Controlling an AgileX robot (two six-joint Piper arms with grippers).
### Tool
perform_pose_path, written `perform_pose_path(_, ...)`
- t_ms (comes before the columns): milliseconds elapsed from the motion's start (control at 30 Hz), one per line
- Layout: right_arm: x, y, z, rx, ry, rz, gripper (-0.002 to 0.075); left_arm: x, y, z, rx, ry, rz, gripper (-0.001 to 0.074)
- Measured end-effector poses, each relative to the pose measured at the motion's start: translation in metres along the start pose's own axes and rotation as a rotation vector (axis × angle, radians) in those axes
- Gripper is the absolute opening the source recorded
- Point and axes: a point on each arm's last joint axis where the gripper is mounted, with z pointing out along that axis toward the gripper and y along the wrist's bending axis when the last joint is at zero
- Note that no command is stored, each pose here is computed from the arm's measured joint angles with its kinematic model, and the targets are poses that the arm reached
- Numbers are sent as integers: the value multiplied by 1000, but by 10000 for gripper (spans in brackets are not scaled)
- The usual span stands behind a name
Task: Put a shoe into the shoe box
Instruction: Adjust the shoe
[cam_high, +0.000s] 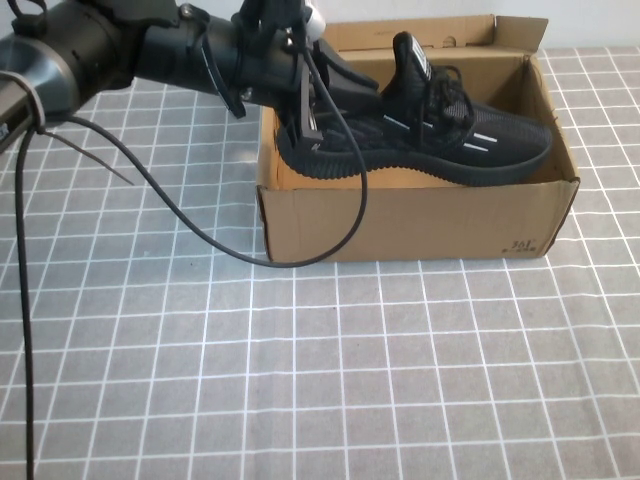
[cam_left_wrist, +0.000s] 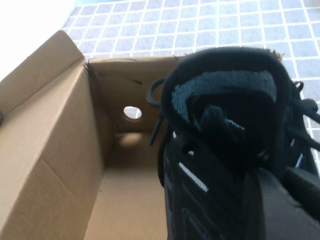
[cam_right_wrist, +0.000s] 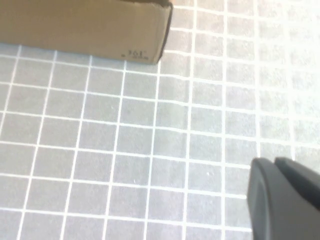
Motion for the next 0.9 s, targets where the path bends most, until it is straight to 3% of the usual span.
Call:
perform_pose_path(233,-1,1,1,-8,-16,2,-16,15,3,10,-4,18,2,33)
perform_pose_path(567,-2,-1,1,12,-28,9,-16,14,19,14,-154,-62,60,33)
perform_pose_path(900,-5,-2,1,23,-54,25,-16,25,23,24,-185,-92,99,33)
